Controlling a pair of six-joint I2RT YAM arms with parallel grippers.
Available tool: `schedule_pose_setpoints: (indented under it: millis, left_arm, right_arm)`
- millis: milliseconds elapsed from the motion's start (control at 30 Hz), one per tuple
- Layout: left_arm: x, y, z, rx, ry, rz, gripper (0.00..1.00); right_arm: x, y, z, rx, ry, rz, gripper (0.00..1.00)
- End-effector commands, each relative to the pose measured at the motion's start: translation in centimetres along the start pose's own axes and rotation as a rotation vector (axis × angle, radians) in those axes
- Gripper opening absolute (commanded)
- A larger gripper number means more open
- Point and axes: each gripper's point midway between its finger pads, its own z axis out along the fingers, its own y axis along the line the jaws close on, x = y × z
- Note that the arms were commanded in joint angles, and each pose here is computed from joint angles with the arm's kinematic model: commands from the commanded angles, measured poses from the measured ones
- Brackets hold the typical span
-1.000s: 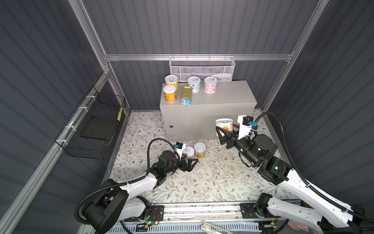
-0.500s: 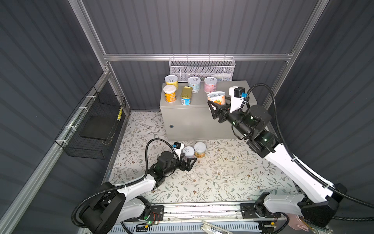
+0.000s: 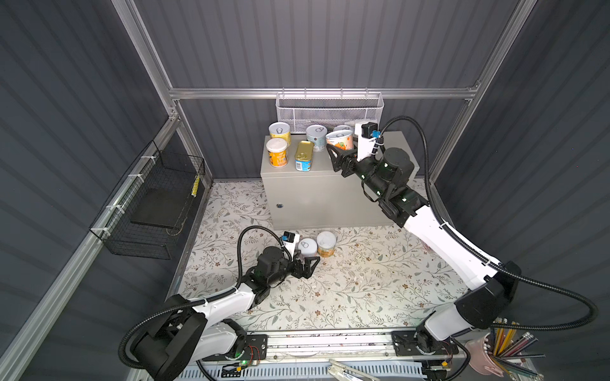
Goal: Place and organize the canned foods onto the counter
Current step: 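Lift the peach can with the right gripper up to the cabinet top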
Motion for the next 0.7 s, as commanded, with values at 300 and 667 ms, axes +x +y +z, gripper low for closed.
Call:
schedule_pose_setpoints:
  millis: [300,667]
  left_arm:
    - [0.6,0.8,0.3,-0.024,0.017,0.001,1.0]
    - [0.9,1.1,0.7,-0.035,0.034,-0.009,1.0]
  right_arm:
    - [-2.3,-1.4,1.8,0.047,-0.162,0.003,0.65]
    - [0.1,-3.9,3.4,0.135,-0.14,0.05,0.65]
